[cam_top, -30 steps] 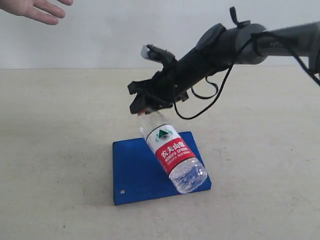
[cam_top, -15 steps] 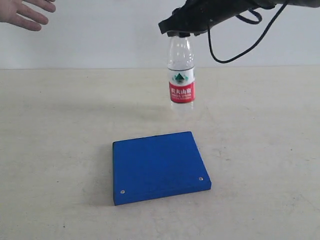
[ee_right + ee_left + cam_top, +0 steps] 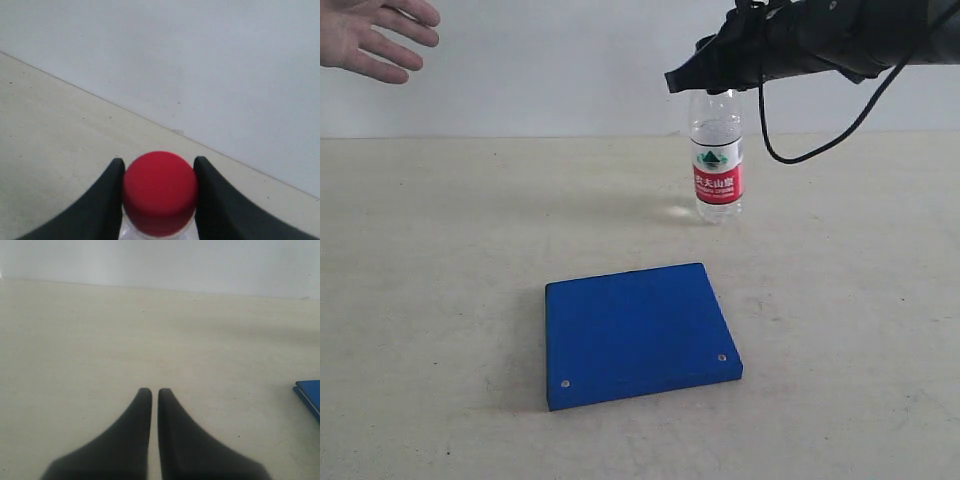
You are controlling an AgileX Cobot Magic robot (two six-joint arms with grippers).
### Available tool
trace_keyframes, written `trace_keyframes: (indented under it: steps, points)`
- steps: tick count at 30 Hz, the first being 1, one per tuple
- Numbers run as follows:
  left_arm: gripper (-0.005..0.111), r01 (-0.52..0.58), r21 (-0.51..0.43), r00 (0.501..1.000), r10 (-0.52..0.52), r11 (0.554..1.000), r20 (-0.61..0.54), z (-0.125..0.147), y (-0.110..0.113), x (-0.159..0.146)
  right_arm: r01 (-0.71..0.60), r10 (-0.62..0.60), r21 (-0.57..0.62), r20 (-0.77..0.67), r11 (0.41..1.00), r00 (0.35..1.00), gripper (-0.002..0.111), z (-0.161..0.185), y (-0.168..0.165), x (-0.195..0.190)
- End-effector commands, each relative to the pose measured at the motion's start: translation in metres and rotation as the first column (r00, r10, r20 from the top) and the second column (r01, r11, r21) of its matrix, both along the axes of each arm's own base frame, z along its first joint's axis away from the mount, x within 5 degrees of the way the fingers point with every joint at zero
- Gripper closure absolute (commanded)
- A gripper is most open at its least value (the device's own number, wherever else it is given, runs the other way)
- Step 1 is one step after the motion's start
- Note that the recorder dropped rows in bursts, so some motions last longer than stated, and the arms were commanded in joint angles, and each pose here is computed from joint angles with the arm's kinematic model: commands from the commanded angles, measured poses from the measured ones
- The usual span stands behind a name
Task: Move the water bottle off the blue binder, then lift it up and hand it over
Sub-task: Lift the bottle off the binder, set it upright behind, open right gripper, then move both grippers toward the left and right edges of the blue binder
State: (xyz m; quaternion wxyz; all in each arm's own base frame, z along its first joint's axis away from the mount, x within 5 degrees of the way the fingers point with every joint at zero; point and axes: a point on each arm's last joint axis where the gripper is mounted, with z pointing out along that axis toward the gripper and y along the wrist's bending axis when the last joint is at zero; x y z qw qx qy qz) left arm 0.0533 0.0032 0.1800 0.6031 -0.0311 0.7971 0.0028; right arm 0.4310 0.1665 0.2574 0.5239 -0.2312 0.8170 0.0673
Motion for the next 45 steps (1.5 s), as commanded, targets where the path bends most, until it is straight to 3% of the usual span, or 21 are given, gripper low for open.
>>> trace_keyframes:
  steps: [1, 6, 8, 13, 15, 21, 30, 33, 38, 45]
  points:
    - [0.102, 0.004, -0.011, 1.000, -0.004, 1.000, 0.011, 0.001, 0.000, 0.000, 0.022, -0.021, -0.011, 0.074, 1.000, 0.997, 0.108, 0.008, -0.005, 0.001]
    - [0.102, 0.004, -0.011, 1.000, -0.004, 1.000, 0.011, 0.001, 0.000, 0.000, 0.011, -0.008, -0.034, 0.082, 0.999, 0.997, 0.108, 0.008, -0.005, 0.001]
    - [0.102, 0.004, -0.011, 1.000, -0.004, 1.000, 0.011, 0.001, 0.000, 0.000, 0.004, -0.001, -0.037, 0.068, 0.999, 0.998, 0.102, 0.007, -0.004, 0.000]
    - [0.102, 0.004, -0.011, 1.000, -0.004, 1.000, 0.011, 0.001, 0.000, 0.000, -0.023, 0.024, -0.051, 0.023, 0.998, 0.999, 0.066, 0.003, -0.003, -0.002]
    - [0.102, 0.004, -0.011, 1.000, -0.004, 1.000, 0.011, 0.001, 0.000, 0.000, -0.023, 0.024, -0.049, 0.020, 0.999, 0.999, 0.059, 0.003, -0.003, -0.002]
    - [0.102, 0.004, -0.011, 1.000, -0.004, 1.000, 0.011, 0.001, 0.000, 0.000, -0.003, 0.006, -0.036, 0.074, 0.999, 0.997, 0.057, 0.015, -0.005, -0.003]
    - [0.102, 0.004, -0.011, 1.000, -0.004, 1.000, 0.011, 0.001, 0.000, 0.000, -0.032, 0.027, 0.024, 0.202, 0.999, 0.979, 0.057, 0.100, -0.017, -0.043]
    - [0.102, 0.004, -0.011, 1.000, -0.004, 1.000, 0.011, 0.001, 0.000, 0.000, -0.108, 0.100, 0.067, 0.106, 0.992, 0.989, 0.061, 0.131, -0.021, -0.081]
    - [0.102, 0.004, -0.011, 1.000, -0.004, 1.000, 0.011, 0.001, 0.000, 0.000, -0.202, 0.198, 0.030, 0.087, 0.979, 0.976, 0.108, 0.178, -0.037, -0.142]
    - [0.102, -0.001, 0.049, 1.000, 0.001, 0.999, 0.010, 0.002, 0.001, 0.000, -0.211, 0.156, 0.128, 0.344, 0.969, 0.926, 0.109, 0.261, -0.080, -0.260]
